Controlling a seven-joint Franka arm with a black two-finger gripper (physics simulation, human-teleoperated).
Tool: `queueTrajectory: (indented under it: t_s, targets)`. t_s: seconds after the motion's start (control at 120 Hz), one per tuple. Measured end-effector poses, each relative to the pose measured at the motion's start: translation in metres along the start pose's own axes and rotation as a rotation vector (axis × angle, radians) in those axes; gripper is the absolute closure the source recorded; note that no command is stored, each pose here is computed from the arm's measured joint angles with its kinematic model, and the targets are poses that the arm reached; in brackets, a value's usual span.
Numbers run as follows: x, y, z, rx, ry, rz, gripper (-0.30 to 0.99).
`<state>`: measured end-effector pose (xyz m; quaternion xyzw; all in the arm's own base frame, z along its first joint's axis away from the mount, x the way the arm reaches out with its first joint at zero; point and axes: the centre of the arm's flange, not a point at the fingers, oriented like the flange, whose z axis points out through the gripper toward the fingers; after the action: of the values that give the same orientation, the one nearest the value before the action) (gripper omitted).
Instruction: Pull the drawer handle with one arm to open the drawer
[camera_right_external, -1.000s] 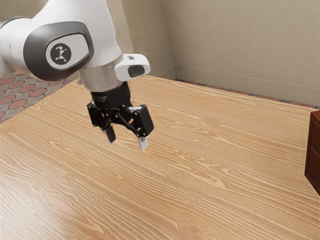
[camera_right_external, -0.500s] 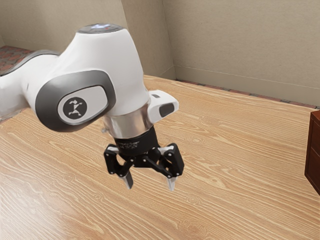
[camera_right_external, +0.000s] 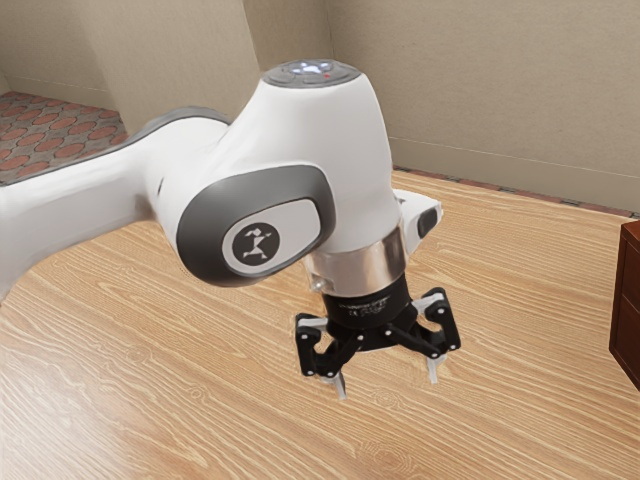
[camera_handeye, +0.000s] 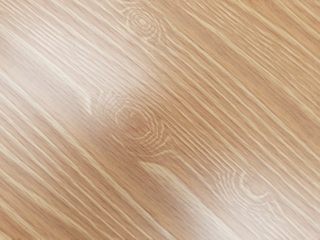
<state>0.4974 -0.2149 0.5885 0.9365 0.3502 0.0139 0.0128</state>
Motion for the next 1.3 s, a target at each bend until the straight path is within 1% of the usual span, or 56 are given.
queueTrajectory:
  t_s: [0.2, 0.35, 0.583, 0.758, 1.017, 1.3]
  targets:
    - [-0.019, 0.024, 0.005, -0.026, -0.002, -0.027, 0.00]
    - [-0.029, 0.037, 0.009, -0.058, 0.006, -0.040, 0.00]
    - [-0.030, 0.062, 0.028, -0.109, 0.019, -0.068, 0.00]
    - [-0.013, 0.091, 0.026, -0.162, 0.038, -0.103, 0.00]
    - [-0.033, 0.123, 0.020, -0.213, 0.026, -0.087, 0.00]
    - [-0.033, 0.153, 0.017, -0.250, 0.029, -0.095, 0.00]
